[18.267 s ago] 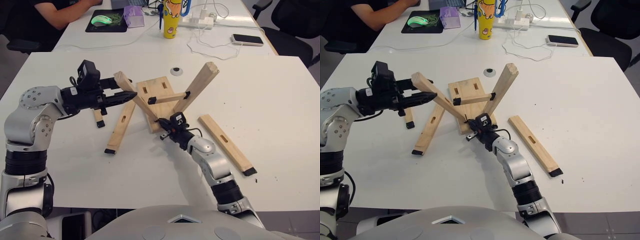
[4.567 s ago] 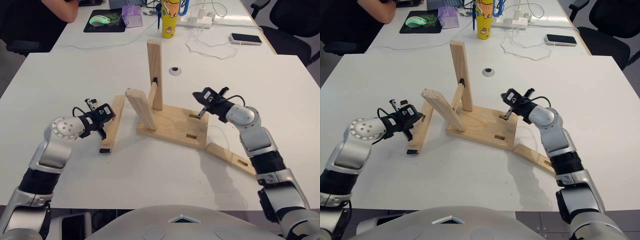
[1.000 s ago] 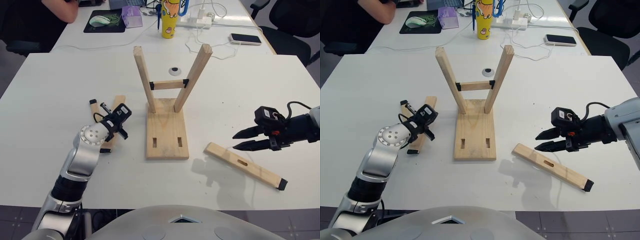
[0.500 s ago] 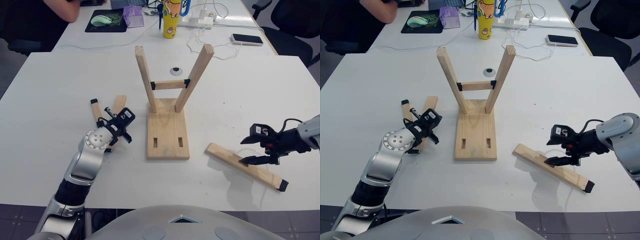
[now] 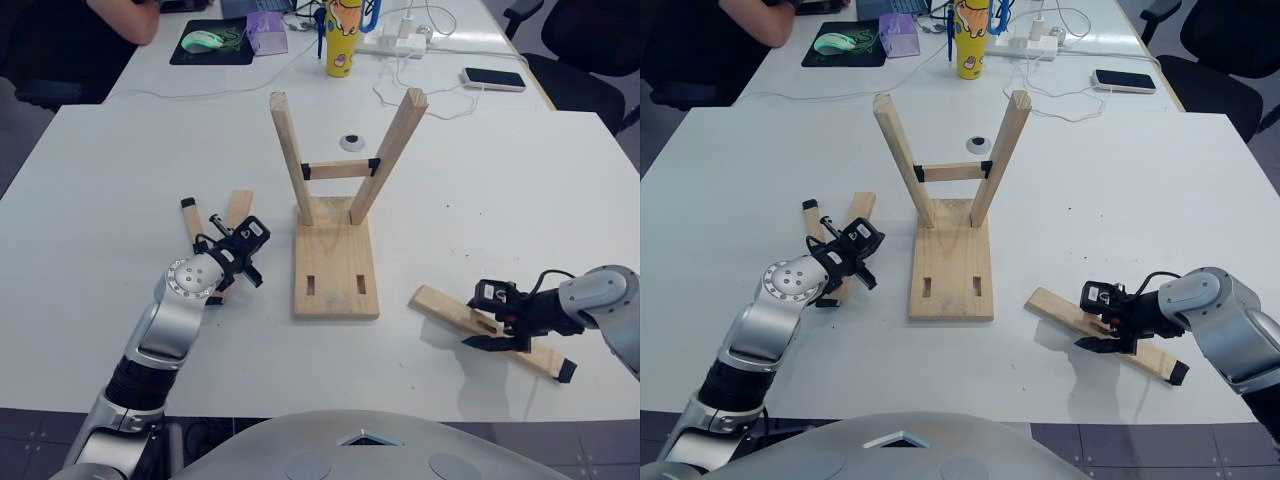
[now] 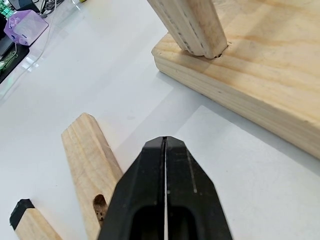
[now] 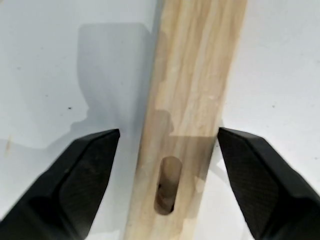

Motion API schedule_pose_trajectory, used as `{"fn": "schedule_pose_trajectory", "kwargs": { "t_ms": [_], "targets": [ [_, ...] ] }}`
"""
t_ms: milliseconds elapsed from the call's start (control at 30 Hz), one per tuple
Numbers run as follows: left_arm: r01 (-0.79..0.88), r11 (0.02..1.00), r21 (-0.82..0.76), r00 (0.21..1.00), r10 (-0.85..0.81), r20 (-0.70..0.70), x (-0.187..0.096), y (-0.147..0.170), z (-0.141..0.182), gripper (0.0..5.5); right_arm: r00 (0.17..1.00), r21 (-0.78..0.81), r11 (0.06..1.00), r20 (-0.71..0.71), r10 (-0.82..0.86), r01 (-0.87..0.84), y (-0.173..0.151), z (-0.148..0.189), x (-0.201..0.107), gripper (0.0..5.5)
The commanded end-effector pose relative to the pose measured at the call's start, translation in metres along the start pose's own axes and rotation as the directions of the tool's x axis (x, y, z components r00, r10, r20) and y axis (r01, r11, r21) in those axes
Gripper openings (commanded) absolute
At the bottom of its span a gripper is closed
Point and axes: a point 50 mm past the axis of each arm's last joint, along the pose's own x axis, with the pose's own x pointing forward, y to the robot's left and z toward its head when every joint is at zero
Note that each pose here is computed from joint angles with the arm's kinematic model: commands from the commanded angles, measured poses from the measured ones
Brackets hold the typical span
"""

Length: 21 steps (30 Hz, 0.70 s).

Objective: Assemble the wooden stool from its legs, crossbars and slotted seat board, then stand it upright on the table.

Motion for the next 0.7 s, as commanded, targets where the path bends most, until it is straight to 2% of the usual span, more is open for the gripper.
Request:
{"fn": "schedule_pose_trajectory", "kwargs": {
  "t_ms": [33,267,333,400,533,600,700],
  "targets": [
    [0.010,1.000,0.018,1.000,-0.010,0.005,0.001,0.002,0.002,0.00,0.998,0.022,0.998,-0.005,-0.058,0.058,-0.003,-0.002,0.006,3.32],
    [0.000,1.000,0.026,1.000,0.000,0.005,0.001,0.003,0.002,0.00,0.996,0.186,0.982,0.078,-0.039,0.024,-0.001,0.007,0.014,2.26],
    [-0.021,0.999,0.032,1.000,0.020,0.012,0.000,0.007,0.004,0.00,0.994,0.248,0.969,0.096,-0.042,0.017,0.000,0.007,0.022,2.10],
    [-0.051,0.999,0.007,0.998,0.050,0.036,-0.002,0.013,0.006,0.00,0.983,0.329,0.940,0.123,-0.134,0.087,-0.009,0.012,0.031,2.08],
    [-0.179,0.982,-0.055,0.980,0.183,0.080,-0.011,0.033,0.009,0.00,0.882,0.575,0.778,0.194,-0.429,0.252,-0.046,0.043,0.043,2.08],
    [-0.230,0.968,-0.103,0.967,0.239,0.087,-0.013,0.042,0.008,0.00,0.827,0.674,0.691,0.212,-0.520,0.262,-0.063,0.059,0.045,2.08],
    [-0.287,0.944,-0.160,0.950,0.302,0.081,-0.012,0.053,0.008,0.00,0.782,0.784,0.559,0.161,-0.602,0.269,-0.082,0.073,0.051,2.08]
  ]
}}
